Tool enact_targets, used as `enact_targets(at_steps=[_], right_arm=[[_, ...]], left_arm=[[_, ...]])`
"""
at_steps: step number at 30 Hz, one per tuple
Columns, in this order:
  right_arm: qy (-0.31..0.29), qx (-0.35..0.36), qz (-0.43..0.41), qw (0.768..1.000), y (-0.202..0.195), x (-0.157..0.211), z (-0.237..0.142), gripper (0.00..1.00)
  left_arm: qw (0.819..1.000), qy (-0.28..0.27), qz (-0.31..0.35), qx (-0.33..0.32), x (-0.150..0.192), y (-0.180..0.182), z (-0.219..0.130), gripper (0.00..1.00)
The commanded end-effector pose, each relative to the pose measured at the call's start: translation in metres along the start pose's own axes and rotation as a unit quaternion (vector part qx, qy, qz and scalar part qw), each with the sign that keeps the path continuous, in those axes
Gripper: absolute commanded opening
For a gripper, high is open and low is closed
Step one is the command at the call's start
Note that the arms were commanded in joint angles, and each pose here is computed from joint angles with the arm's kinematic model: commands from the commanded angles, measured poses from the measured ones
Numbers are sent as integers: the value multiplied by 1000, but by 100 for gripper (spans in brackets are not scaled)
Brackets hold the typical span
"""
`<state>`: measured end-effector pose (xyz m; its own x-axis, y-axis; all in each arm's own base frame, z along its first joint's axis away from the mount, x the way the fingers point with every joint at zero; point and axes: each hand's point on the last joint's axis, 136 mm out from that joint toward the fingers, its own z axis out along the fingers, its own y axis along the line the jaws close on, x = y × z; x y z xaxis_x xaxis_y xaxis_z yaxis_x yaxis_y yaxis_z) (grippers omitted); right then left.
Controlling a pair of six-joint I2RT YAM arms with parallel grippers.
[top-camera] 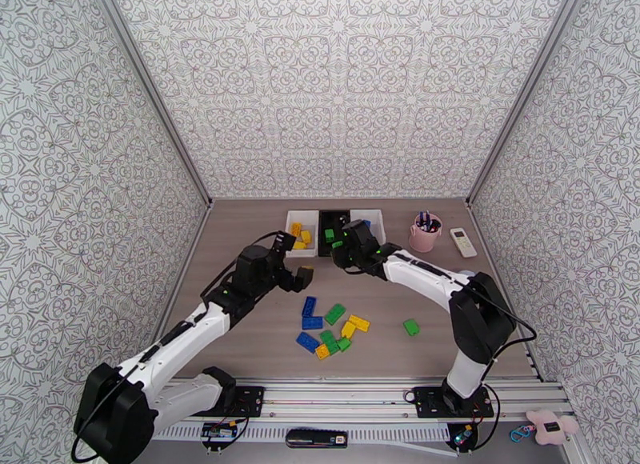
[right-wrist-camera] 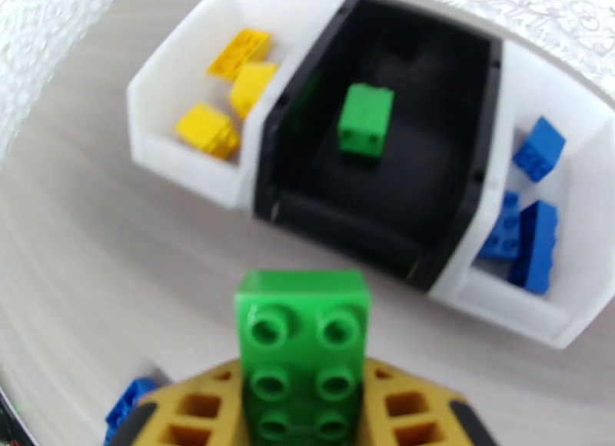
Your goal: Sort the legos into containers by color
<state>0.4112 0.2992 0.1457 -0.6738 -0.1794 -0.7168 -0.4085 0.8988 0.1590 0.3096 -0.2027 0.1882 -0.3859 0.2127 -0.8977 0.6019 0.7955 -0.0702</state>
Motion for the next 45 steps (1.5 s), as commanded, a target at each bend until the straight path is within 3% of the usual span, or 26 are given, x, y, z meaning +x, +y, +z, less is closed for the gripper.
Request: enact_targets(at_steps=[1, 10, 18, 22, 31, 38, 45], right_arm=[[-35, 15, 13, 999, -10, -31, 17, 17], [-39, 25, 11, 999, -24, -63, 67, 18], [-40, 48, -8, 998, -35, -69, 108, 20], [-44, 50, -12, 998, -37, -81, 113, 29], [-64, 22, -12, 998, -25, -98, 74, 62], [-78, 0, -8, 997, -20, -79, 29, 75], [-32, -10, -37, 999, -22, -24, -10, 83]], left_arm=[[995, -65, 71, 35, -17, -22, -1, 100], [993, -58, 89, 59, -1, -42, 3, 100], [993, -55, 89, 61, 3, -45, -2, 100], [992, -53, 92, 61, 4, -46, -2, 100], [993, -44, 100, 53, 12, -42, -4, 100], [993, -38, 101, 46, 17, -37, -8, 99], [992, -37, 110, 51, 21, -37, -14, 100]])
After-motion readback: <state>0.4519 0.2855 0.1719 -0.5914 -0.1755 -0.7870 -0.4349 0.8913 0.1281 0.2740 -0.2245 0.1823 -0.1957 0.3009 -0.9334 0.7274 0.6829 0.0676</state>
